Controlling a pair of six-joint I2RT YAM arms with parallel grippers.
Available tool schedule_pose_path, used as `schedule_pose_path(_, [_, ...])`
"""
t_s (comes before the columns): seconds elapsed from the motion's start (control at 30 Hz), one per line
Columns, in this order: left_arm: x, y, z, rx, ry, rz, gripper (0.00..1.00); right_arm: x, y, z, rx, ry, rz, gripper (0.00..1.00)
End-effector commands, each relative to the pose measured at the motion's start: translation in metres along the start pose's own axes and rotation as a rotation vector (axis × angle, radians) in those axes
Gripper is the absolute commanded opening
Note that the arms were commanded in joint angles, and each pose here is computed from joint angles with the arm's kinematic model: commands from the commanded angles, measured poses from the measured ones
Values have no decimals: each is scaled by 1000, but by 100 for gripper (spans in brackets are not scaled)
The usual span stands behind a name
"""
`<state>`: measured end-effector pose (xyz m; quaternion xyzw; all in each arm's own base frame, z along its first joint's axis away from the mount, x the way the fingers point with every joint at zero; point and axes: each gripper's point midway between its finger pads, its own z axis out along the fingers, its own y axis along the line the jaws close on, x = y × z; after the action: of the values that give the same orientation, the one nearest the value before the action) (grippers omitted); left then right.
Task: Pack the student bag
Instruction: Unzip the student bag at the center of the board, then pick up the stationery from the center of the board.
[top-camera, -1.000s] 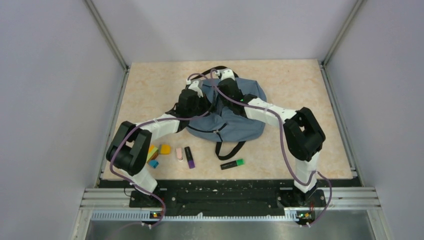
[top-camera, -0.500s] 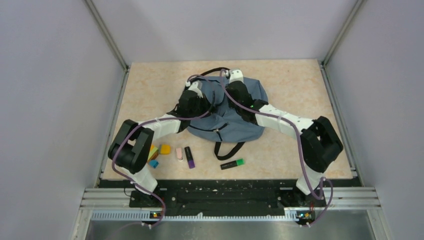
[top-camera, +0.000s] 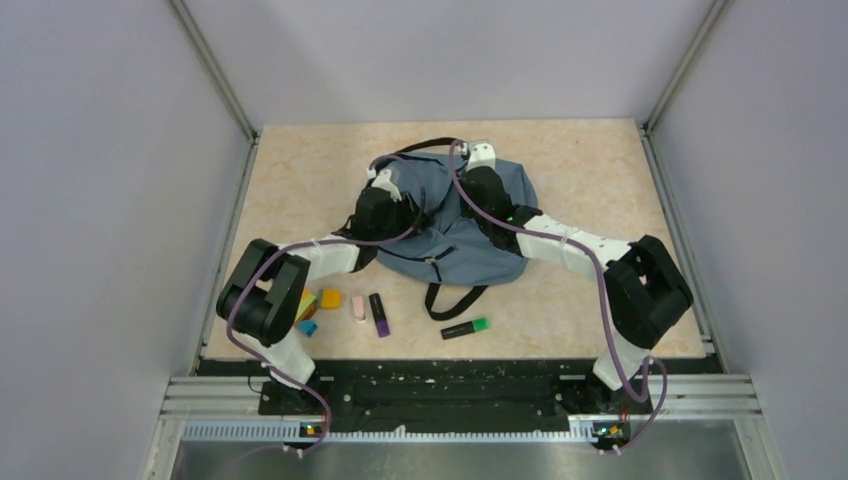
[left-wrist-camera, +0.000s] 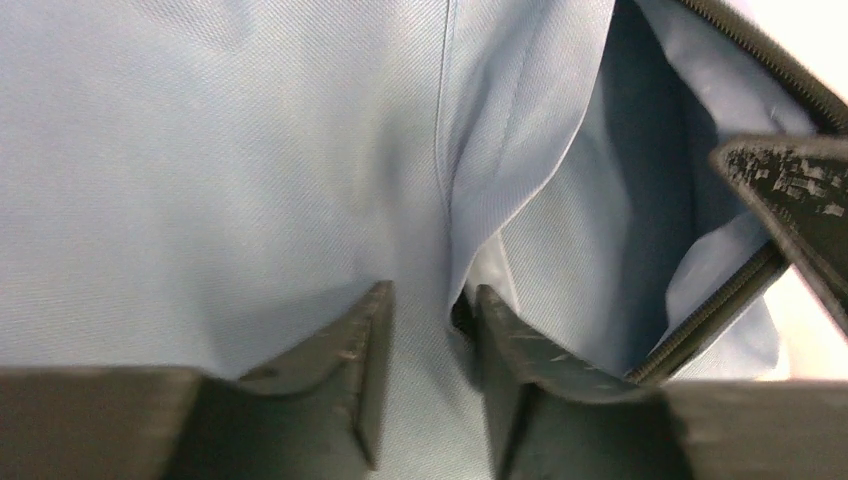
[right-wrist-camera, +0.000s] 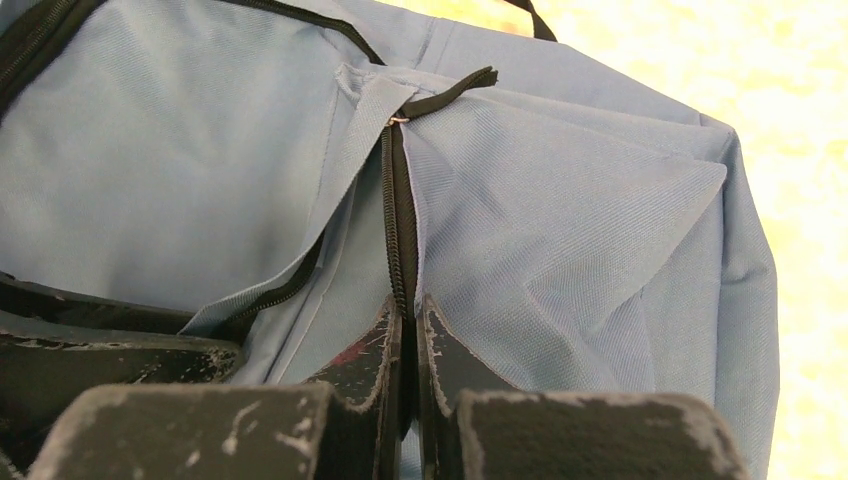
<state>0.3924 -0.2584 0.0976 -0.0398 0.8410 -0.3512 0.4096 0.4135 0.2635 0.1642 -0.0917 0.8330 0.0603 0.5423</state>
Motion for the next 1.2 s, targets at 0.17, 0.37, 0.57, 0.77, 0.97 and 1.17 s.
schedule_pose_path(0.17, [-31, -11, -59, -45, -23, 192, 61, -61, -7, -16, -12, -152, 68, 0])
schedule_pose_path(0.37, [0, 19, -117, -219, 64, 157, 76, -62, -7, -15, -14, -150, 64, 0])
schedule_pose_path(0.57, [52, 61, -163, -369, 111, 21, 77, -63, -5, -15, -24, -153, 69, 0])
schedule_pose_path(0.77, [77, 74, -188, -427, 133, -62, 79, -61, -2, -14, -41, -148, 65, 0])
schedule_pose_path(0.97, [89, 96, -207, -540, 147, -77, 86, -59, -2, -15, -39, -146, 65, 0])
schedule_pose_path(1.17, [96, 104, -208, -574, 168, -72, 74, -61, -1, -15, -48, -149, 66, 0])
